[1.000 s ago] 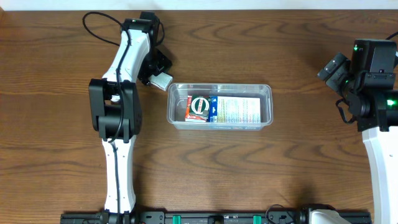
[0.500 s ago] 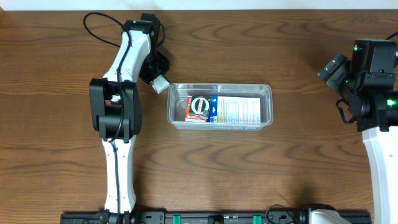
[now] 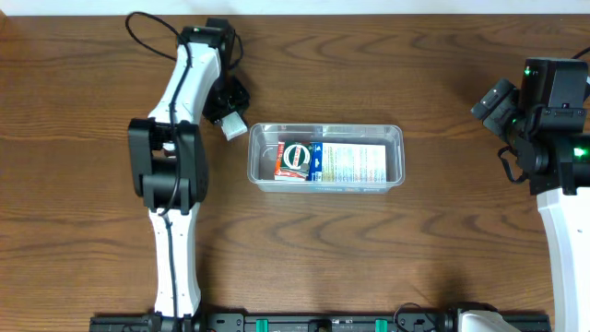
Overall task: Pack container
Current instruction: 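Lift the Panadol box and carry it over the container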
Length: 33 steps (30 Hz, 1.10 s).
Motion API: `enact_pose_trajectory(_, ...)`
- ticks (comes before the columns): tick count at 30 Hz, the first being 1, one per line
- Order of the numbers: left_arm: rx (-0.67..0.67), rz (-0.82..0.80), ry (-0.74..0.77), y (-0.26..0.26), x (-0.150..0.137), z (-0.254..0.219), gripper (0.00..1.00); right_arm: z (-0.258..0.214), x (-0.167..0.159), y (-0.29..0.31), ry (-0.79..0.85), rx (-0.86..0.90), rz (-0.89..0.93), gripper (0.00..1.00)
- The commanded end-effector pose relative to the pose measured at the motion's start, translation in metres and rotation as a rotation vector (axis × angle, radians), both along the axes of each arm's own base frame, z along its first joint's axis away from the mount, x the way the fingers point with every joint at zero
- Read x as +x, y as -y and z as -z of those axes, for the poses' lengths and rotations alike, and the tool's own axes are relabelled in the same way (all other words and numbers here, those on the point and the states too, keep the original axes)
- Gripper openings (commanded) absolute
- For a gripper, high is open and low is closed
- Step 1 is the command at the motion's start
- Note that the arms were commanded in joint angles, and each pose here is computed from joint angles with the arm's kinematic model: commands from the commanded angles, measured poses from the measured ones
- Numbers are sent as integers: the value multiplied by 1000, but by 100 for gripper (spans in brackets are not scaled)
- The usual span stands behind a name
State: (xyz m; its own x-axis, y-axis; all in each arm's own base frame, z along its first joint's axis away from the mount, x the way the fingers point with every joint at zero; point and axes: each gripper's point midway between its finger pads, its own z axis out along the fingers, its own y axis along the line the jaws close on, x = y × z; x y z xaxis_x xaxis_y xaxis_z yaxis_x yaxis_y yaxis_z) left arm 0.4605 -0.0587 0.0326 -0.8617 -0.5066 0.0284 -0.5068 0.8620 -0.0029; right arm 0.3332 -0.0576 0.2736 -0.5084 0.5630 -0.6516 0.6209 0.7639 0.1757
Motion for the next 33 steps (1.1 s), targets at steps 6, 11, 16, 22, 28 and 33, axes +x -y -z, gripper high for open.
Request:
enact_pose_trajectory(6,6,235,300,0,-19,-165,47,-2,-1,3,-1,-17,4,99)
enact_pose_trajectory(11,15,455,356,24,-61,-217,47,-2,-1,3,-1,-17,4,99)
enact_pose_trajectory(16,19,775,367,69,-104,-241,47,-2,-1,3,-1,-17,4,99)
enact_pose_trajectory(22,27,1252,311,123,-144,-232,46,-2,-1,3,-1,-17,4,99)
enact_pose_trajectory(28,25,1570,247,157,-165,-205,46,-2,-1,3,-1,-17,4,99)
enact_pose_trajectory(33,22,1731,211,179,-165,-166,46,-2,-1,3,-1,-17,4,99)
